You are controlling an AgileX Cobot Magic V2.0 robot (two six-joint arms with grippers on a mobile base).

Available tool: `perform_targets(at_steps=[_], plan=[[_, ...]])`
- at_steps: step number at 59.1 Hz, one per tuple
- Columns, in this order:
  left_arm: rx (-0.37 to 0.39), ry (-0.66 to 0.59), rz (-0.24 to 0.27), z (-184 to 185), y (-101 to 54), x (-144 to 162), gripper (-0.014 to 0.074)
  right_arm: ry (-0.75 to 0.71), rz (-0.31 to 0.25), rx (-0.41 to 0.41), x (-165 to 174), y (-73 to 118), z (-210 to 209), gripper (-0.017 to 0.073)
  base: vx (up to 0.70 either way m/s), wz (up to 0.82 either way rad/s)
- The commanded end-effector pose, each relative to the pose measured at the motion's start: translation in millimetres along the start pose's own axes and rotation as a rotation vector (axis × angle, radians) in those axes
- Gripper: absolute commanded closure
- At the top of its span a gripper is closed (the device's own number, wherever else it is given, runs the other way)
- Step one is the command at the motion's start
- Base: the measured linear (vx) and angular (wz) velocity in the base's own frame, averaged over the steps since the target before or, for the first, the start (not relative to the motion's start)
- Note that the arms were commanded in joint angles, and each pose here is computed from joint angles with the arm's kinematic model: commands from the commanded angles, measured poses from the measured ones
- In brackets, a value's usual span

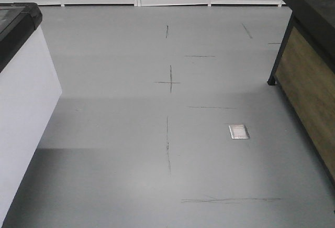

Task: Pick three apples into basket with both arms
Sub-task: 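Drive the base forward along the aisle toward the fruit tables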

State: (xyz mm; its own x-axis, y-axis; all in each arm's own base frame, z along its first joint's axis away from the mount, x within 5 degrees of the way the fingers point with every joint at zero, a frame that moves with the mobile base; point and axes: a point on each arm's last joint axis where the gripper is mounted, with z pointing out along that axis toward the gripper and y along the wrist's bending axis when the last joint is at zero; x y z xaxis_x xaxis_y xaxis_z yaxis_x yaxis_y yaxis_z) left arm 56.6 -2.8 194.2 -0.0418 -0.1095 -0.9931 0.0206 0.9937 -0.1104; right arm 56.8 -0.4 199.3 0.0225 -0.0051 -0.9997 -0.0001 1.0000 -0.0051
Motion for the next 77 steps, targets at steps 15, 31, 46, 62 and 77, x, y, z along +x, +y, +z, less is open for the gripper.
perform_targets(at_steps=[15, 31, 46, 62, 77], plan=[[-0.006, -0.109, -0.006, -2.9, 0.1, -15.5, 0.06, -0.074, -0.019, -0.014, -3.7, 1.5, -0.7, 0.0564, 0.0, 0.0], [-0.006, -0.109, -0.006, -2.9, 0.1, -15.5, 0.06, -0.074, -0.019, -0.014, -3.7, 1.5, -0.7, 0.0564, 0.0, 0.0], [-0.006, -0.109, -0.006, -2.9, 0.1, -15.5, 0.06, -0.074, -0.019, -0.014, -3.7, 1.5, -0.7, 0.0564, 0.0, 0.0], [-0.006, -0.109, -0.006, -2.9, 0.1, -15.5, 0.06, -0.074, -0.019, -0.014, -3.7, 1.5, -0.7, 0.0564, 0.0, 0.0], [-0.006, -0.109, -0.006, -2.9, 0.1, -15.5, 0.06, -0.074, -0.019, -0.014, -3.7, 1.5, -0.7, 0.0564, 0.0, 0.02]])
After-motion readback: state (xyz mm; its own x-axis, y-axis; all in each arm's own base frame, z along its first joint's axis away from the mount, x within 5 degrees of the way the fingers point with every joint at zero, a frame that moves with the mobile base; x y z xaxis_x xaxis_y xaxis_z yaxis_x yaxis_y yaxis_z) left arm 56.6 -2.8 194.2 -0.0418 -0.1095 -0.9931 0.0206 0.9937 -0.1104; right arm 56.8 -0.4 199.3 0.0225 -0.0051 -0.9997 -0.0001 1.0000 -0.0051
